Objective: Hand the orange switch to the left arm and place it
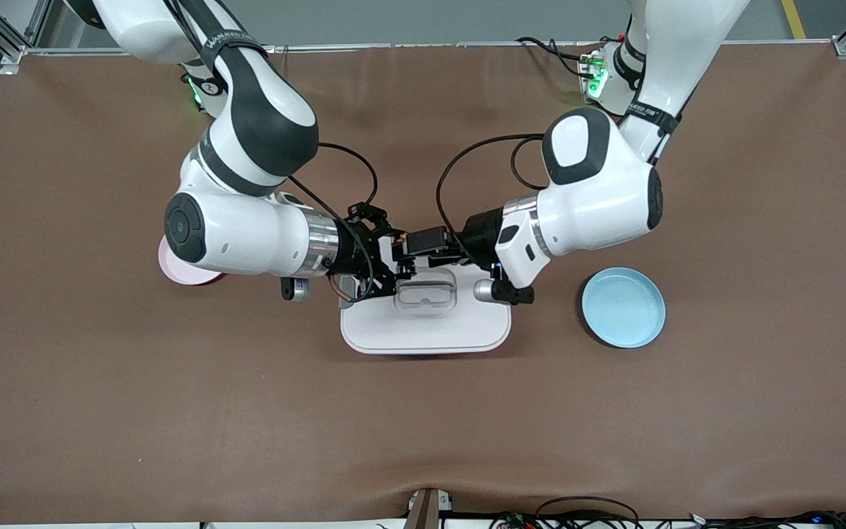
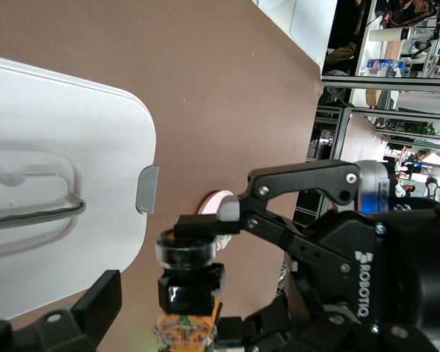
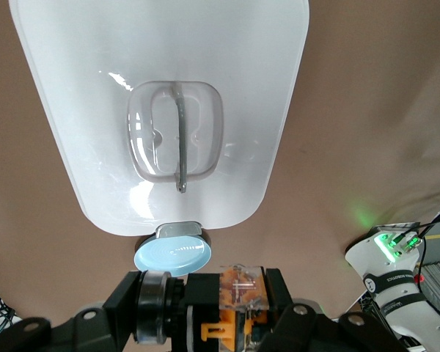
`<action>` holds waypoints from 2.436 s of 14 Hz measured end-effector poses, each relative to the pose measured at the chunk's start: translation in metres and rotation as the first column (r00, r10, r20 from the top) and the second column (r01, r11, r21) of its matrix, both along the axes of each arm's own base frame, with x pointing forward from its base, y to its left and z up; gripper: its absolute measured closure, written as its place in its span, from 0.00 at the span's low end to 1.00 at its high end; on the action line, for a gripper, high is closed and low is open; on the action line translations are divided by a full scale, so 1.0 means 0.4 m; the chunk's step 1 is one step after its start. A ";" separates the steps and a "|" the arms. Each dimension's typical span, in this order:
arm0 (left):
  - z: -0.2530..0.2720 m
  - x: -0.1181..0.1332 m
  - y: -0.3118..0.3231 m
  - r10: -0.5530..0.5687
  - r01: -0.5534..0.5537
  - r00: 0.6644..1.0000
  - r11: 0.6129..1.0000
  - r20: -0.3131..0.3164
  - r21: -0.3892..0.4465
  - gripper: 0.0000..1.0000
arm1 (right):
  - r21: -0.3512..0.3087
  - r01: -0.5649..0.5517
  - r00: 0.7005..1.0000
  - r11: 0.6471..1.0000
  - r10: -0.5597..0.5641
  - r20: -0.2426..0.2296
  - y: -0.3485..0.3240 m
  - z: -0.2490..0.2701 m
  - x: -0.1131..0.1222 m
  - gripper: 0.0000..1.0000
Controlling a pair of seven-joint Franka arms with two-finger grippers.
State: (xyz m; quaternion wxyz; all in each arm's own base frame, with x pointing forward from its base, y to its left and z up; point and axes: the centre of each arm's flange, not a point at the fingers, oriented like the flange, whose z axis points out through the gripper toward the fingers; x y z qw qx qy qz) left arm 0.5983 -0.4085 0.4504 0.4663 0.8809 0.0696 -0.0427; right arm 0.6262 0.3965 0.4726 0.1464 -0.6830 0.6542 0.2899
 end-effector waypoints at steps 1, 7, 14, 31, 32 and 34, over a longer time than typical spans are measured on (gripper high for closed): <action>-0.010 0.002 0.000 -0.001 0.001 1.000 1.000 -0.003 0.001 0.00 | 0.004 0.018 1.000 1.000 -0.018 -0.013 0.005 -0.003 0.000 0.27; -0.043 -0.001 -0.002 -0.006 0.006 1.000 1.000 -0.020 0.010 0.00 | 0.039 0.076 0.996 0.996 -0.074 -0.039 0.016 -0.006 0.010 0.27; -0.054 -0.001 0.002 -0.036 0.036 0.999 0.999 0.019 0.014 0.33 | 0.041 0.082 0.996 0.996 -0.081 -0.040 0.019 -0.004 0.014 0.27; -0.042 0.005 0.012 -0.052 0.051 0.997 0.998 0.050 0.021 0.58 | 0.044 0.084 0.996 0.995 -0.083 -0.038 -0.019 0.010 0.039 0.00; -0.023 0.007 0.020 -0.069 0.066 0.995 0.997 0.072 0.041 0.58 | 0.045 0.061 0.997 0.997 -0.059 -0.040 -0.046 0.019 0.047 0.00; 0.031 0.009 0.062 -0.120 0.111 0.988 0.989 0.101 0.094 0.58 | 0.052 0.005 0.999 0.999 -0.004 -0.033 -0.126 0.049 0.071 0.00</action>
